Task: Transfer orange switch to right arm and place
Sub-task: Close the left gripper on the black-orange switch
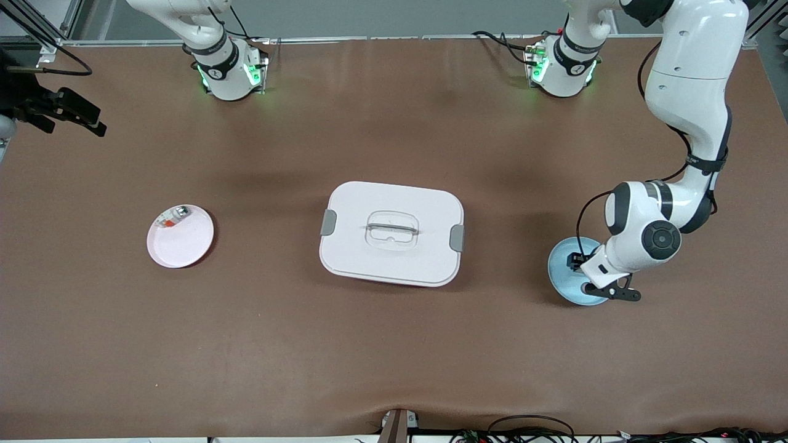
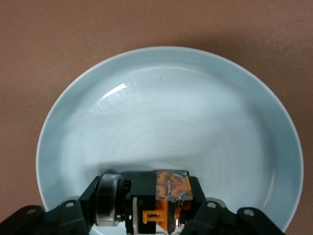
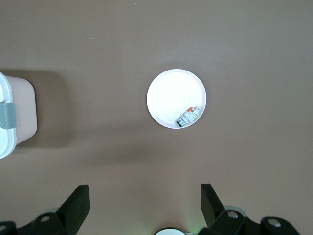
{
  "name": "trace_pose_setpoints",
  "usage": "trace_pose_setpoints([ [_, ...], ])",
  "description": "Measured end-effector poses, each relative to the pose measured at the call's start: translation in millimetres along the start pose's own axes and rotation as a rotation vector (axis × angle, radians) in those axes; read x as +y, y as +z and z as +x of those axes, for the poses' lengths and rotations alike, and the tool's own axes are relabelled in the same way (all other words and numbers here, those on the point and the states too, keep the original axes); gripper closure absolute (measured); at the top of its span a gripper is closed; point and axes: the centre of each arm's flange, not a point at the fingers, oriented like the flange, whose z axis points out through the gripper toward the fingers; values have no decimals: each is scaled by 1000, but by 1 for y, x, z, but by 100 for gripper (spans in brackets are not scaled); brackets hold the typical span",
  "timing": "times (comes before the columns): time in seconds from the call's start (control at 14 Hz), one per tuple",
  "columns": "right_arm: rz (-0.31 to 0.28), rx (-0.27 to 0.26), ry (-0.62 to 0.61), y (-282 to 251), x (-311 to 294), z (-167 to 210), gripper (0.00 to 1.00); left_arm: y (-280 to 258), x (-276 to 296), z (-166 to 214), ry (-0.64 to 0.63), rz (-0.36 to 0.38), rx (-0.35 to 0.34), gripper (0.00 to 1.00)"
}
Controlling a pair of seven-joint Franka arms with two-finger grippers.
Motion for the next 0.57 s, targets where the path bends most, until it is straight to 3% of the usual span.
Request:
trace_pose_setpoints([
  [0.36,0,0,2,0,1,0,0,-24,-2,6,-17,4,39,28],
  [0.57,1,1,2,-1,1,0,0,-48,-3,4,-52,3,28,28],
])
